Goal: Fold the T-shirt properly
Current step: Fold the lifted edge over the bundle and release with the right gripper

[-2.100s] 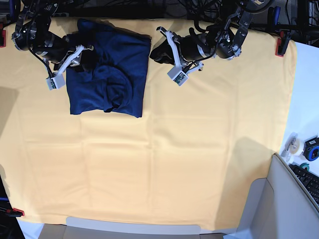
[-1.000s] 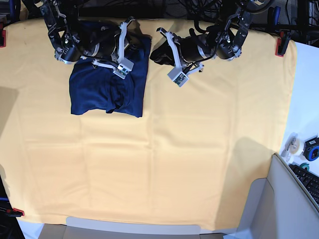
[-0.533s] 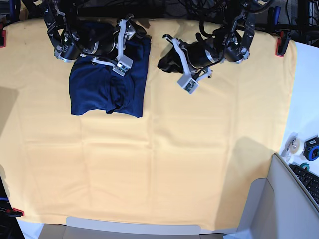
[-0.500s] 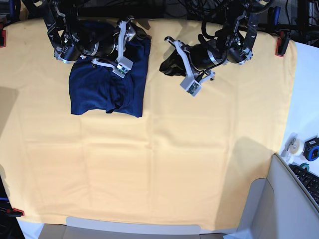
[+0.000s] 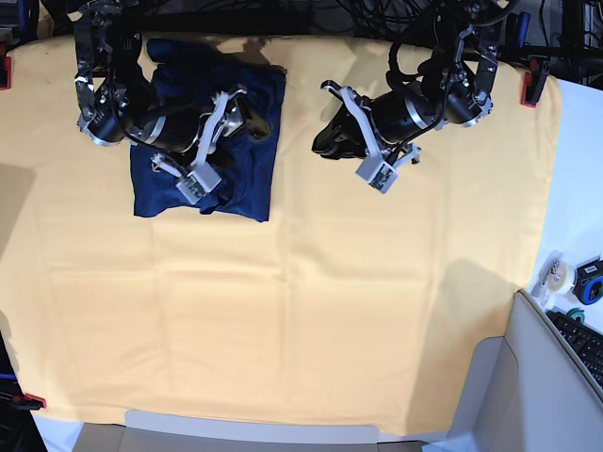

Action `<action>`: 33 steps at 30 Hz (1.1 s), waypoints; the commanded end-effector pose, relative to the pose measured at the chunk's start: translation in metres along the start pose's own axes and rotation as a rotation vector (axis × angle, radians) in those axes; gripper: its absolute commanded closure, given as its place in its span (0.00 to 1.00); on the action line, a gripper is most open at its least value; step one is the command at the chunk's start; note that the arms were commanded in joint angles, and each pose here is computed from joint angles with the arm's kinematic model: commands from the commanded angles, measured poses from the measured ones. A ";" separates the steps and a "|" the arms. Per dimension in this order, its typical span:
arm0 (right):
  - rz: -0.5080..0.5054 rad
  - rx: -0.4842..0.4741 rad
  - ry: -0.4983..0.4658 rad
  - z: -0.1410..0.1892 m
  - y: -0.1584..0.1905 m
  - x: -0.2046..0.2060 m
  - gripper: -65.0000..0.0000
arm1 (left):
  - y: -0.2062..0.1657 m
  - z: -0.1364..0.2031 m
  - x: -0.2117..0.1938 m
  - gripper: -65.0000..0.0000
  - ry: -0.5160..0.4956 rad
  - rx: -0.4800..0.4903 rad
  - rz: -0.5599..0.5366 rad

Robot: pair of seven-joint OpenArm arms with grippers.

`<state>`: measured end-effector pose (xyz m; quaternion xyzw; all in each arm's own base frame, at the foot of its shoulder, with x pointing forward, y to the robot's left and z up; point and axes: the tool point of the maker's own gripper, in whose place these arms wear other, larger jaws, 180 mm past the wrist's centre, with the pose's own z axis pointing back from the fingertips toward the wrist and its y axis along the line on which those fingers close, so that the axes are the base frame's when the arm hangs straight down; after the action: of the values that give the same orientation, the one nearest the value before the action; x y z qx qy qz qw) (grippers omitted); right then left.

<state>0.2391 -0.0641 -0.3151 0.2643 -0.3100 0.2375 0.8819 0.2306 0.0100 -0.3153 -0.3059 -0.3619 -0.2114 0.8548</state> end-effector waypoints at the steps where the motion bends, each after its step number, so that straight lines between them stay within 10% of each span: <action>1: 0.004 -0.051 -0.051 0.012 -0.016 0.013 0.33 | -0.005 0.003 0.012 0.90 -0.044 -0.016 -0.015; 8: -0.120 -0.222 -0.097 0.049 -0.070 0.002 0.40 | -0.043 -0.011 0.015 0.91 -0.022 -0.132 -0.083; 15: -0.214 -0.246 -0.079 0.046 -0.094 -0.013 1.00 | -0.113 -0.031 0.027 1.00 0.007 -0.338 -0.290; 27: -0.252 -0.211 -0.189 0.031 -0.102 0.025 1.00 | -0.145 -0.072 0.061 1.00 -0.049 -0.414 -0.225; 33: -0.356 -0.173 -0.176 0.009 -0.106 0.010 1.00 | -0.123 -0.098 0.056 1.00 -0.028 -0.305 -0.216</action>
<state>0.2912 -0.1442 -0.3529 0.2572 -0.3202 0.0210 0.9115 0.2333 -0.1483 -0.3007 -0.3852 -0.3384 -0.3524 0.7829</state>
